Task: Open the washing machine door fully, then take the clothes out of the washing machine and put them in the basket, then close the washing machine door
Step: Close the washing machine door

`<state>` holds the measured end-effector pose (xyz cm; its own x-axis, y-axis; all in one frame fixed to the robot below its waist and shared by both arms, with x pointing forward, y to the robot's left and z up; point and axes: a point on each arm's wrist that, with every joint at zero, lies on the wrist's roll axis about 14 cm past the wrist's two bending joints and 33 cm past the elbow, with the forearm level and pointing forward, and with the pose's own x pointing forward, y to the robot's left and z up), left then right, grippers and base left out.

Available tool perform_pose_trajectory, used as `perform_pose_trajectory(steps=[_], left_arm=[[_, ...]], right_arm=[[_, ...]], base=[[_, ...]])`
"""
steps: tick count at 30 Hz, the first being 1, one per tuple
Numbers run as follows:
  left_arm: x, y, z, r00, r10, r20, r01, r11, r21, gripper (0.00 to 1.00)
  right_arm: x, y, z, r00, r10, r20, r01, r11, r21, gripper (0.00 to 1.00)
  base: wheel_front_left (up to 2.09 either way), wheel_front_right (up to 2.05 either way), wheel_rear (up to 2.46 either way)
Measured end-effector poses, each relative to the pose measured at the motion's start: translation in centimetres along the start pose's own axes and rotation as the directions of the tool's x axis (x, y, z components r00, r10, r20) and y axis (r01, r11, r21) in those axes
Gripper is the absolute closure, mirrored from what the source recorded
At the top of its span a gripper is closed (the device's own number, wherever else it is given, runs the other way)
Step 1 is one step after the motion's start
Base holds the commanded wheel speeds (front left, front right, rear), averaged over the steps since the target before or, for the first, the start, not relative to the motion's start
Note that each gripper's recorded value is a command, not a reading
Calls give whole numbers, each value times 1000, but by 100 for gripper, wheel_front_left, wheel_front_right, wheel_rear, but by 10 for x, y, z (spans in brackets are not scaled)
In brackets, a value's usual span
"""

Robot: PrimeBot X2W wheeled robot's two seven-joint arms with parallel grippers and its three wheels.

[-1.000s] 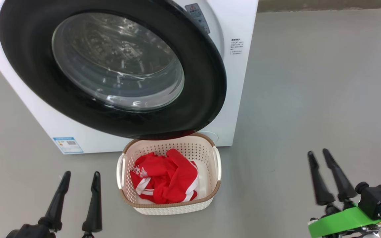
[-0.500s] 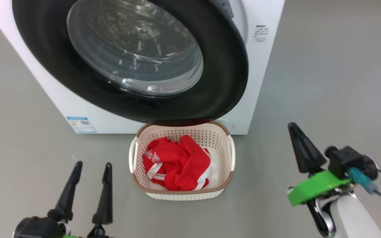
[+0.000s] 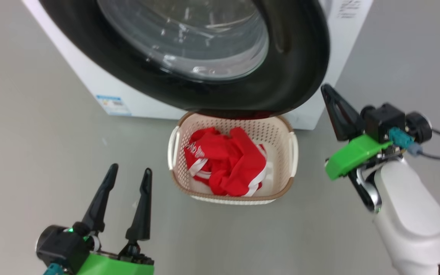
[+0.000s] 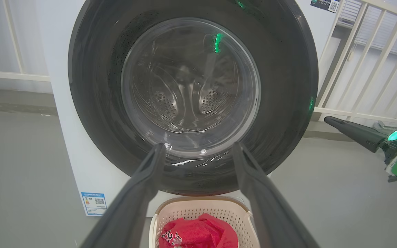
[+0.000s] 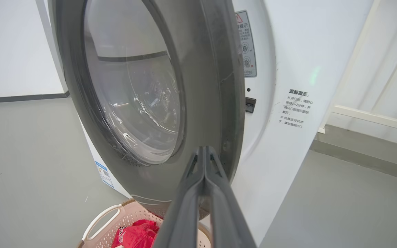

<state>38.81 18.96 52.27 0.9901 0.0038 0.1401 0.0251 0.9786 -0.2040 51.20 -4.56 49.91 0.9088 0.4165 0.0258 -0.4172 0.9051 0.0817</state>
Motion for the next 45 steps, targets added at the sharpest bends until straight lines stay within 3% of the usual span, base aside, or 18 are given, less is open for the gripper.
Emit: perform_pose_trajectory(steps=[13, 31, 45], left_arm=[[8, 17, -19, 997, 59, -54, -59, 998, 11, 0], [30, 15, -42, 995, 39, -96, -39, 999, 9, 0], [37, 9, -47, 995, 19, -102, -20, 1000, -7, 0]], right_arm=[[67, 16, -20, 994, 103, -26, -104, 994, -14, 100], [131, -16, -12, 997, 76, 3, -76, 996, -50, 100], [140, -9, -1, 995, 96, 22, -94, 994, -60, 100]], base=[[0, 0, 0], [0, 0, 0], [0, 0, 0]])
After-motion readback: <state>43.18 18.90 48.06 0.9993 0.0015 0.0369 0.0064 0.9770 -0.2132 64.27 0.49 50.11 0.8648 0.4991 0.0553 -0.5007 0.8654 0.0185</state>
